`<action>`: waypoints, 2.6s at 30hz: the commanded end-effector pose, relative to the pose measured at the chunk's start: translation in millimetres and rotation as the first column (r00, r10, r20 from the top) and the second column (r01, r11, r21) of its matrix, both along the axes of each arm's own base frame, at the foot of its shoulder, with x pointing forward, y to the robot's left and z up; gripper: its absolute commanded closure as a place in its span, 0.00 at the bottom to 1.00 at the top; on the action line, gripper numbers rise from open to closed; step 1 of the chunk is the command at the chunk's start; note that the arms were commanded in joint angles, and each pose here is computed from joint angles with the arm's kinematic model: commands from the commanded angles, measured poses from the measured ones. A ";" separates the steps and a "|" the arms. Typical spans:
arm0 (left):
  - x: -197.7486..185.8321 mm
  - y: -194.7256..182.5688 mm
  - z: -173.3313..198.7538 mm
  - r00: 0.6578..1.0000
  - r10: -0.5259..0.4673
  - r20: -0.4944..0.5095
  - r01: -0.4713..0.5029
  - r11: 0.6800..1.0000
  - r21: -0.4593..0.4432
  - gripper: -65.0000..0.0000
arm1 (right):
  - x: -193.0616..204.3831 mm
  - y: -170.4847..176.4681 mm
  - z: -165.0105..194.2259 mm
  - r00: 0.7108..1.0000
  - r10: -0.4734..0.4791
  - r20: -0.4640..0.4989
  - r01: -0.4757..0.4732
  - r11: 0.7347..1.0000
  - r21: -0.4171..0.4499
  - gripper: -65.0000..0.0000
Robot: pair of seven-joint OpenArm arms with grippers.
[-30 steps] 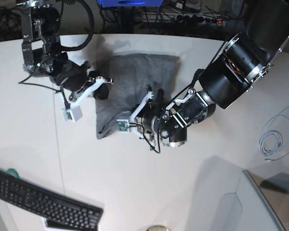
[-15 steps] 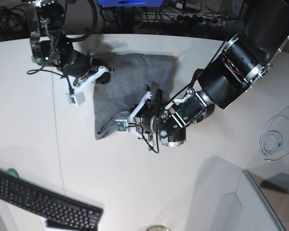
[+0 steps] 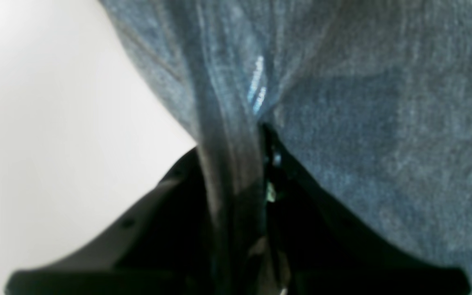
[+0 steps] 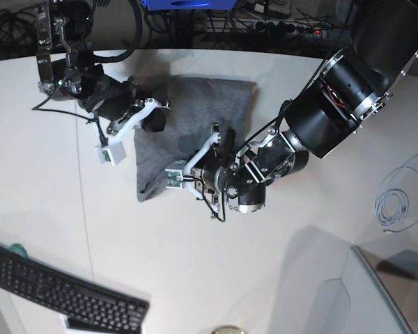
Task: Layout the t-shirt on the table in an organized manner, then fold the t-shirt properly
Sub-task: 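Rotate the folded shirt with the left gripper while the right gripper holds, then grasp the collar edge with both grippers and square the folded shirt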
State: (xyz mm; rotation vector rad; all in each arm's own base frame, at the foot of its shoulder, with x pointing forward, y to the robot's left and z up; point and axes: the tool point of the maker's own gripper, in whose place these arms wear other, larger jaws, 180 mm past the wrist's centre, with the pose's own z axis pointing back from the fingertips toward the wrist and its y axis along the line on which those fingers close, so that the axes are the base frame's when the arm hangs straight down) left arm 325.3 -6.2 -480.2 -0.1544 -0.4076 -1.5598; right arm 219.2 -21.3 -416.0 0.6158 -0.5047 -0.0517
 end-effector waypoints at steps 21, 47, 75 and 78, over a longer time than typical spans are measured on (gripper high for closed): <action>17.8 0.7 10.8 0.998 -0.010 0.057 0.010 1.000 0.004 1.00 | -3.5 -2.3 -35.2 0.997 -0.023 -0.078 0.023 1.000 0.000 1.00; 72.8 -13.1 141.2 0.929 0.088 0.359 -0.035 0.988 -0.153 0.09 | -5.1 -2.6 -32.2 0.997 -0.025 -0.071 0.025 1.000 0.001 1.00; -130.9 60.5 18.7 0.932 0.341 -0.123 -0.357 0.921 -0.157 1.00 | -16.8 -3.8 -41.2 0.994 -0.030 -0.103 0.029 1.000 -0.003 1.00; -132.8 58.4 14.4 0.925 0.350 -0.146 -0.374 0.906 -0.198 1.00 | -17.5 -3.8 -41.5 0.994 -0.030 -0.104 0.029 1.000 -0.003 1.00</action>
